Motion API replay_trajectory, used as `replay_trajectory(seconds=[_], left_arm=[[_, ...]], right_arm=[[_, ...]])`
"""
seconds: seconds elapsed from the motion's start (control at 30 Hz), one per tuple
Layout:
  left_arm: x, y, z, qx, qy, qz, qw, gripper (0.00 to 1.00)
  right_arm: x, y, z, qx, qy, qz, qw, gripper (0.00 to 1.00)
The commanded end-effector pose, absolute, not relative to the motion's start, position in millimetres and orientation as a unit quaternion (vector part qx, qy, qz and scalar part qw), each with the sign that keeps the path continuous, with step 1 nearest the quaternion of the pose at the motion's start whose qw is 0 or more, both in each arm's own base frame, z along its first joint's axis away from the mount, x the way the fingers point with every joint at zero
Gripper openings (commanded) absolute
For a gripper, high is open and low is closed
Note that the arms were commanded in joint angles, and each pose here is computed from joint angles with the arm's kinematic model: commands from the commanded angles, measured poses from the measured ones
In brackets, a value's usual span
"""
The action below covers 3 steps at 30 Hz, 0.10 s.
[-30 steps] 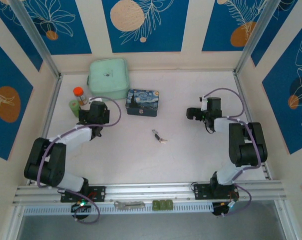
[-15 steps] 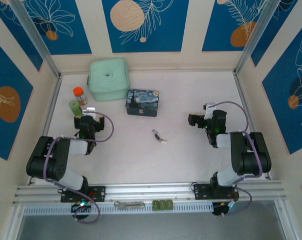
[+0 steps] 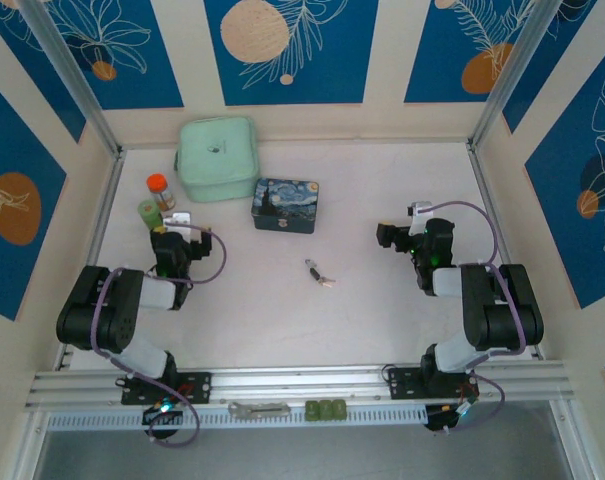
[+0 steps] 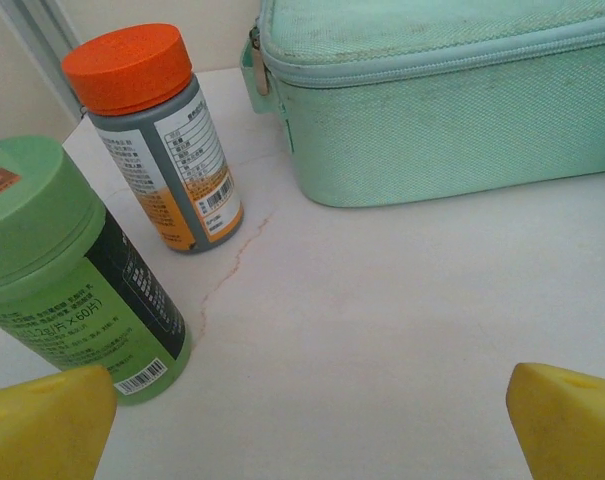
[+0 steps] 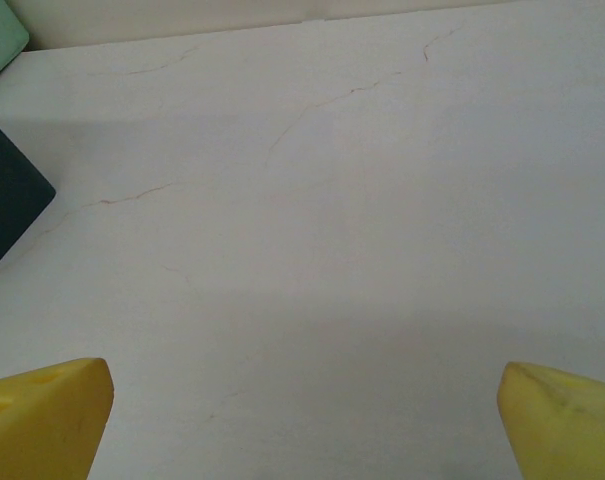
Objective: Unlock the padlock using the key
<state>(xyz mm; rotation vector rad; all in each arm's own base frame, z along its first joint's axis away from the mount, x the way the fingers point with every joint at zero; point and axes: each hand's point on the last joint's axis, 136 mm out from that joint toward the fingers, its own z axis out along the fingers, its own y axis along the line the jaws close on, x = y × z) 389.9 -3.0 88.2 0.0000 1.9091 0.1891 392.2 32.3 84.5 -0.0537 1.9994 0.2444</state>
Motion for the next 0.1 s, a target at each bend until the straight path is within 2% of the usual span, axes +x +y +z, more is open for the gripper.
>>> replay_trajectory(seconds=[0.0,0.07], left_arm=[[393.8,-3.7,95.0,-0.004,0.807,0.071,0.587,1.00],[393.9,-3.6,95.0,-0.004,0.806,0.072,0.587,1.00]], right_arm=[[396.7,31.6,94.0,-0.023,0.829,0.096,0.551,0.99],[396.3,31.7,93.9,-0.022,0.828,0.096,0.551,0.99]])
